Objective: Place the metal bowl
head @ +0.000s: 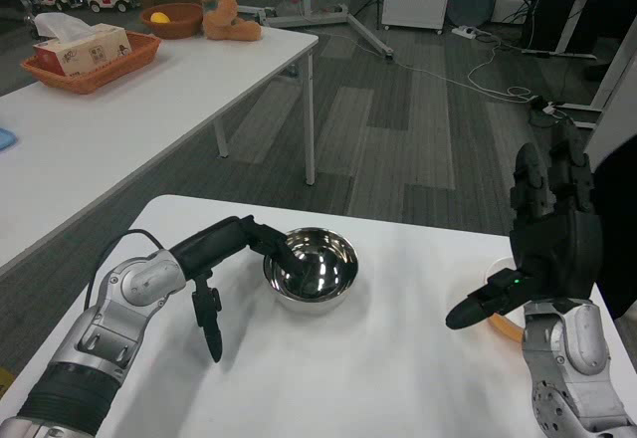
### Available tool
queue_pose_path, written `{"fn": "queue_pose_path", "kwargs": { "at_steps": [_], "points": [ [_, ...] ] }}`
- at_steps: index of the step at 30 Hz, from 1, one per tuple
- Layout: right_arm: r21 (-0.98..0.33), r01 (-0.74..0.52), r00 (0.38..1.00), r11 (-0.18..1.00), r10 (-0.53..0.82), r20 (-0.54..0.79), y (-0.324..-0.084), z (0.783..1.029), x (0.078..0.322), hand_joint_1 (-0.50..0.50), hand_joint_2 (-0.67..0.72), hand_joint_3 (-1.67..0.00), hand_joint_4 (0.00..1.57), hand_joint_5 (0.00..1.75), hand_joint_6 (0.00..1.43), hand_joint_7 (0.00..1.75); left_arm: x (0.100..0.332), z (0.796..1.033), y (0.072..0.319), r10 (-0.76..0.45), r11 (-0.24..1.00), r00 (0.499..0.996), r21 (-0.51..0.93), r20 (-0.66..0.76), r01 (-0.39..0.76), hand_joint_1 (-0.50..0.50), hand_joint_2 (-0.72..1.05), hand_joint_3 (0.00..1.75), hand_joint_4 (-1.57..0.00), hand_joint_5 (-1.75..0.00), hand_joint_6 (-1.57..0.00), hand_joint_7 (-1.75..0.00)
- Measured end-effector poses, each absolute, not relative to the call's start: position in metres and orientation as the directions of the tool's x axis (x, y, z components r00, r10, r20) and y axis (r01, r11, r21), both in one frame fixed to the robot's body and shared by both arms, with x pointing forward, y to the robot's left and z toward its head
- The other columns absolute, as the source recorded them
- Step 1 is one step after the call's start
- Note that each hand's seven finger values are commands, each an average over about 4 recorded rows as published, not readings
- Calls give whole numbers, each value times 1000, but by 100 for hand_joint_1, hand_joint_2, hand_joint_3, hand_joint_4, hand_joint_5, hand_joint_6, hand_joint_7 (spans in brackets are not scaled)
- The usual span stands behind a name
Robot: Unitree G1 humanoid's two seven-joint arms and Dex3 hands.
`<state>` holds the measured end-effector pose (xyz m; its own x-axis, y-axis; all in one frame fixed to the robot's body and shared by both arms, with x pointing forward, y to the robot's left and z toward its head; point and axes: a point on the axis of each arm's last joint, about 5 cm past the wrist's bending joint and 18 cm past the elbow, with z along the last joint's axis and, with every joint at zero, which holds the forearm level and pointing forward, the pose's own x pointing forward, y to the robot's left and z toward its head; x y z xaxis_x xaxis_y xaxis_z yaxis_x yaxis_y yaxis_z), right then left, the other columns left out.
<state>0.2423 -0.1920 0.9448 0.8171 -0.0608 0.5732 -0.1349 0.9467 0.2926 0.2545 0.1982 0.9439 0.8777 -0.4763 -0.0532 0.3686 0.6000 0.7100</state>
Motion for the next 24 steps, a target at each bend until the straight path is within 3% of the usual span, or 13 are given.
{"fn": "queue_pose_path", "kwargs": {
  "at_steps": [3, 6, 8, 12, 16, 20, 24],
  "points": [
    [293, -135, 817, 947, -61, 573, -192, 945, 242, -46, 58, 0, 0, 0, 0, 0, 254, 944, 201, -466, 609, 884, 707, -48, 359, -50, -64, 2, 0, -77, -64, -44],
    [293, -135, 817, 947, -61, 573, -192, 945, 242, -46, 60, 0, 0, 0, 0, 0, 253, 945, 206, -451, 640, 892, 690, -19, 338, -50, -70, 2, 0, -74, -27, -28],
    [293, -135, 817, 946, -61, 573, -192, 945, 242, -46, 60, 0, 0, 0, 0, 0, 252, 947, 209, -439, 682, 898, 663, 32, 310, -50, -70, 2, 0, -62, -5, -14],
    [293, -135, 817, 946, -61, 574, -192, 945, 242, -46, 60, 0, 0, 0, 0, 0, 249, 951, 215, -400, 781, 901, 577, 167, 240, -50, -72, 0, 0, -31, 0, -3],
    [294, -135, 817, 946, -61, 574, -192, 945, 242, -46, 60, 0, 0, 0, 0, 0, 246, 954, 223, -312, 887, 893, 436, 324, 152, -50, -72, 9, 0, -31, 0, -3],
    [293, -135, 816, 946, -62, 574, -192, 945, 242, -46, 60, 0, 0, 0, 0, 0, 243, 956, 229, -230, 936, 881, 342, 413, 84, -50, -68, 0, 0, -31, 0, 0],
    [292, -135, 816, 947, -61, 574, -192, 945, 242, -46, 60, 0, 0, 0, 0, 0, 240, 963, 235, -171, 956, 857, 293, 487, 25, -50, -72, 0, 0, -26, 0, -7]
  ]
}}
